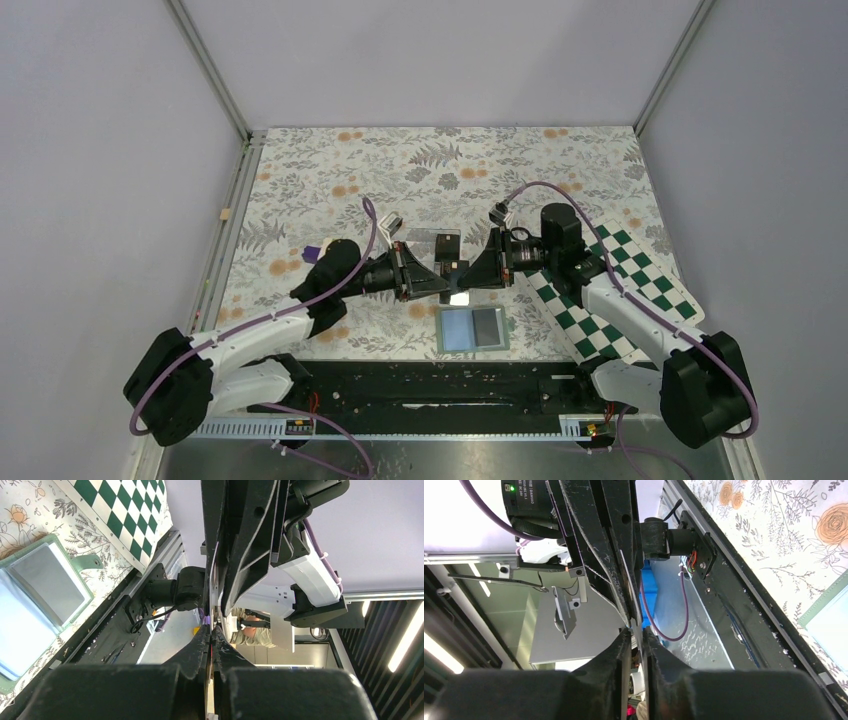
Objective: Put the credit cards into the card holder
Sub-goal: Pick up the credit card from the storage box, then insert the credit card into the card holder.
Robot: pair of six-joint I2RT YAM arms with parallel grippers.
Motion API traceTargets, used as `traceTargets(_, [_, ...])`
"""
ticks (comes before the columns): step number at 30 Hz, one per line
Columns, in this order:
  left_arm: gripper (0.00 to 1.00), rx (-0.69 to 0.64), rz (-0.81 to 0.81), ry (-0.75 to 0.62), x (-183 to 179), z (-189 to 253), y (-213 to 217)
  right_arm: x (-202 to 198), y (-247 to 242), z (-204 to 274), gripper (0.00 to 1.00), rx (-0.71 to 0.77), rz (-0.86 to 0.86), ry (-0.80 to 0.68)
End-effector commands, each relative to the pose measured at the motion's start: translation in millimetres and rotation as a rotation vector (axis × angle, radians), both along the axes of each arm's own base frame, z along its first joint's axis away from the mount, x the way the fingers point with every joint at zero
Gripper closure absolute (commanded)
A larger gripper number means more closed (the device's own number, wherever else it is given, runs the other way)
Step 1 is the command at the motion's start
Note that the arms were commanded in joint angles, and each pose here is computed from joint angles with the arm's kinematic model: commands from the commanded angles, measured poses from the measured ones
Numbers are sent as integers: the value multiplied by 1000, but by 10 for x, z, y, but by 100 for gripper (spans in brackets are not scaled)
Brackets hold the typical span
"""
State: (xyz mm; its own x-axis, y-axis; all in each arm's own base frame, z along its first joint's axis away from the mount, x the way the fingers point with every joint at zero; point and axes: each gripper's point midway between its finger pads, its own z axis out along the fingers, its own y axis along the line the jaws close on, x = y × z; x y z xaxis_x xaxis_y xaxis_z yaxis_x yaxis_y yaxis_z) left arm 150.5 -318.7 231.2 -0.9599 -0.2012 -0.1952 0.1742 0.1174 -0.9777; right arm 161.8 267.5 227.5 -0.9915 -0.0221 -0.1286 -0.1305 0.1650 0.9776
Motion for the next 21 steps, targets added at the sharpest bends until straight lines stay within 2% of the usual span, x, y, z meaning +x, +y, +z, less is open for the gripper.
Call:
traceTargets(1, [100,-43,-33,-41,-48,108,-25,-63,25,95,86,52,47,-32])
traceTargets(3, [96,-37,-36,-37,-55,80,-27,-64,25,87,97,54,47,-36])
traceTargets(4, [88,-34,-36,-37,-56,66,-26,-68,23,78,100,54,48,-38])
traceTargets(7, [58,-6,-24,-35,-45,-8,-12,-79,9,-2,100,33,47,-52])
traceTargets(10, [41,62,18,-18,-8,-172,43,-82,-44,-219,100,-50,22,-77])
traceTargets(12, [36,127,64,-3,33,-327,111,-118,-143,-474,100,-162,-5,-66])
traceTargets(15, [34,258,136,49,71,-647,260,-102,-308,-820,100,-284,-57,-64])
traceTargets(18, [34,391,187,123,63,-1009,416,-72,-471,-1148,100,-360,-121,-28])
traceTargets(21, [38,436,192,179,21,-1252,466,-74,-603,-1430,100,-438,-162,-11])
